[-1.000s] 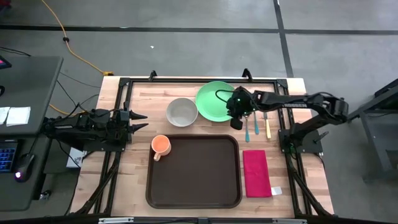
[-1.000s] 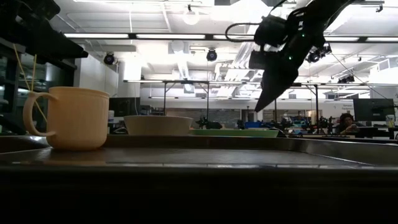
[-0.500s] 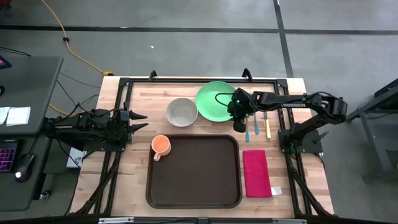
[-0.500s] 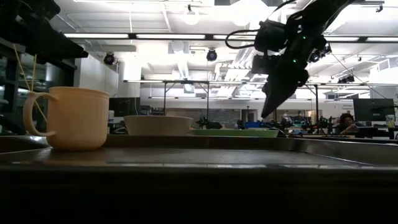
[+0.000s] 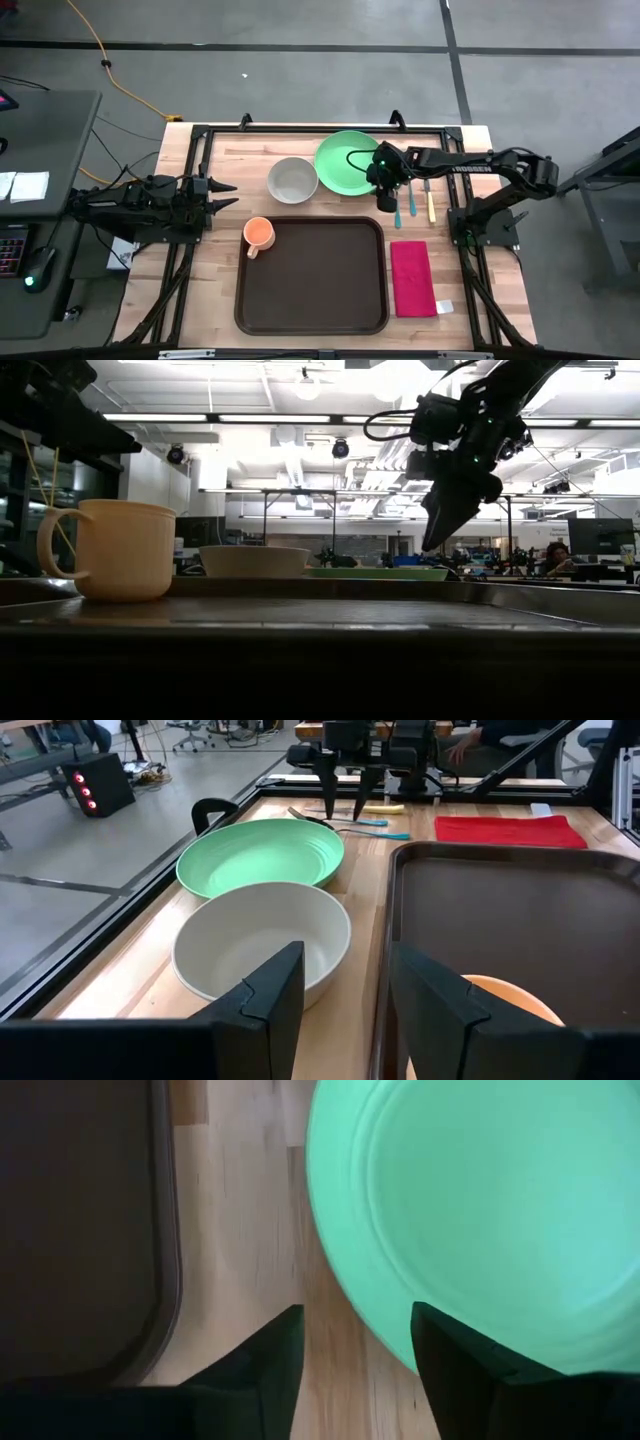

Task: Set up tray
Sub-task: Put the green plate to the middle of the orange cup on the serving tray

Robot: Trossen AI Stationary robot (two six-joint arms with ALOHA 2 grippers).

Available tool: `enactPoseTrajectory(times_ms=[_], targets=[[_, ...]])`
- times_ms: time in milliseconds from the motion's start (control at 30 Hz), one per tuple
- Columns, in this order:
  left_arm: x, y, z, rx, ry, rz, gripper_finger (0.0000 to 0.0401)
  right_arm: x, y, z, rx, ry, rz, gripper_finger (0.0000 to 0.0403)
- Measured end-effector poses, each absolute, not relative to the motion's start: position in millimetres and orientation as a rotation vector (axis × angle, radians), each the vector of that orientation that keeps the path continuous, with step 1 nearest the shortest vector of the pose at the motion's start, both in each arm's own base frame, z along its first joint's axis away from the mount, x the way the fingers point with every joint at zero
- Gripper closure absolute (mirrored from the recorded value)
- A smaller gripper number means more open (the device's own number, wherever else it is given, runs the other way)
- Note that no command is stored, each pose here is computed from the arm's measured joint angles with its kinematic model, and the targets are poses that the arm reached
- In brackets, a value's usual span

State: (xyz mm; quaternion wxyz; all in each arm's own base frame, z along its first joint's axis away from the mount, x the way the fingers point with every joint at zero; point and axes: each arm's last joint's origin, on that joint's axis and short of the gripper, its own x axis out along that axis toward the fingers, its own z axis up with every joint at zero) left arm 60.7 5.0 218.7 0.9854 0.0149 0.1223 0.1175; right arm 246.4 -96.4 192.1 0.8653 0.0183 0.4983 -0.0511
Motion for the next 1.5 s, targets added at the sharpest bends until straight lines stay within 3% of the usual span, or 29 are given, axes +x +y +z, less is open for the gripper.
enactPoseTrajectory(times_ms=[467, 833, 1500], targets=[[61, 5, 219, 0.029, 0.245, 0.236, 0.0222, 249, -104, 185, 0.019, 1.084, -0.099, 0.0212], [61, 5, 219, 0.025, 0.245, 0.225, 0.0222, 294, -124, 194, -0.054, 1.270, 0.003, 0.0212], [61, 5, 219, 0.029, 0.247, 0.220, 0.0222, 312, -109, 203, -0.074, 1.281, 0.113, 0.0212]])
